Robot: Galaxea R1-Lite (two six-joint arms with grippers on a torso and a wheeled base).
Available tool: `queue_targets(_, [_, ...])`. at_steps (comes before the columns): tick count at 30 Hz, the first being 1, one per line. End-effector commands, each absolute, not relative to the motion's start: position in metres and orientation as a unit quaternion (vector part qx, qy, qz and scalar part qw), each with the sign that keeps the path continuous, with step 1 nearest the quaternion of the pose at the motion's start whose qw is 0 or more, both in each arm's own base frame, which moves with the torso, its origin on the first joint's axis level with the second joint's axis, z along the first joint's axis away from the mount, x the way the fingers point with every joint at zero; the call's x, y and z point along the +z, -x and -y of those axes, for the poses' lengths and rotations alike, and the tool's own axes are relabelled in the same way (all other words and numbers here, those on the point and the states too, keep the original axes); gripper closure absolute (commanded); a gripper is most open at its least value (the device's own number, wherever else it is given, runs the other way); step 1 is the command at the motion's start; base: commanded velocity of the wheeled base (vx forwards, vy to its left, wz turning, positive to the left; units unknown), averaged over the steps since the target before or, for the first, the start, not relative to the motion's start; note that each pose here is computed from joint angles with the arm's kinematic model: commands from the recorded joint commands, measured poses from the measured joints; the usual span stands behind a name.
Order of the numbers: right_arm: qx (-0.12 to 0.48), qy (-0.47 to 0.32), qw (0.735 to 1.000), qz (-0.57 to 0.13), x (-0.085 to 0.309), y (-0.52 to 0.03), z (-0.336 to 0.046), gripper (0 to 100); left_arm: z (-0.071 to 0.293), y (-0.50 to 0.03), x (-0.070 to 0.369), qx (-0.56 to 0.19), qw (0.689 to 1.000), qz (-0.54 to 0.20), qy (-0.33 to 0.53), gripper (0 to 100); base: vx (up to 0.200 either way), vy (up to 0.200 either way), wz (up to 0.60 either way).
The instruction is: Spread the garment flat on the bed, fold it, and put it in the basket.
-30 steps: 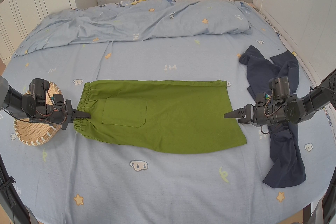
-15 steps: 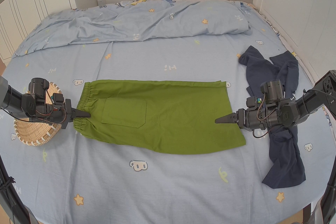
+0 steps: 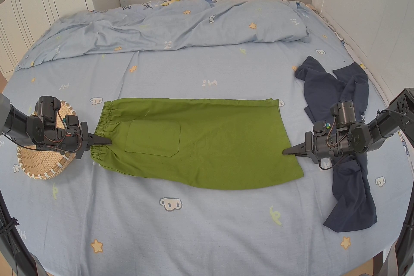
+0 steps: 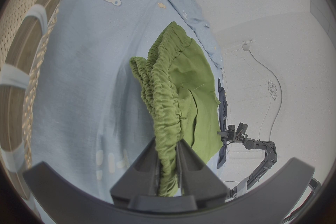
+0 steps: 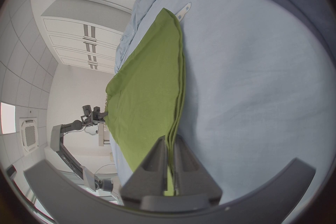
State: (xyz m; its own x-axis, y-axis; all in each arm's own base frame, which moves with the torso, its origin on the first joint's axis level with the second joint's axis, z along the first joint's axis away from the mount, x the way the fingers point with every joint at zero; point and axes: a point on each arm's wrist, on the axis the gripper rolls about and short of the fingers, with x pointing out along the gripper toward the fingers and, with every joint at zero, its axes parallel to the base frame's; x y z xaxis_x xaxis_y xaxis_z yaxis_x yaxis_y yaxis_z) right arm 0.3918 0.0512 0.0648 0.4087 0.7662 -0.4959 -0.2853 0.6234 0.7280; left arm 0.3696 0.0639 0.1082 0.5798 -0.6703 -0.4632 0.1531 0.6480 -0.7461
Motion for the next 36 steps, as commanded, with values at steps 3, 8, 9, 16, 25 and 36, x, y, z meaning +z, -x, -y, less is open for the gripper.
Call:
queue_targets(3, [0.337, -0.283, 0.79, -0.427, 0.065, -0.393, -0.05, 100, -0.064, -0.37, 0.108, -0.25, 0.822, -0.384, 0.337, 100, 0.0, 0.0, 0.0])
queue_targets(8, [0.337, -0.286, 0.788, -0.429, 0.07, -0.389, -0.052, 100, -0.065, -0.37, 0.11, -0.248, 0.822, -0.384, 0.339, 100, 0.0, 0.0, 0.0])
queue_targets(9, [0.336, -0.289, 0.787, -0.429, 0.077, -0.386, -0.052, 100, -0.064, -0.369, 0.111, -0.248, 0.822, -0.384, 0.339, 100, 0.0, 0.0, 0.0])
queue_targets(16, [0.331, -0.297, 0.778, -0.443, 0.125, -0.357, -0.051, 100, -0.06, -0.353, 0.127, -0.237, 0.798, -0.423, 0.358, 100, 0.0, 0.0, 0.0])
queue_targets(25, [0.319, -0.29, 0.752, -0.498, 0.111, -0.315, -0.048, 100, -0.065, -0.316, 0.112, -0.228, 0.776, -0.471, 0.351, 100, 0.0, 0.0, 0.0])
queue_targets(36, [0.334, -0.268, 0.717, -0.55, 0.062, -0.25, -0.063, 100, -0.073, -0.253, 0.072, -0.227, 0.753, -0.517, 0.338, 100, 0.0, 0.0, 0.0])
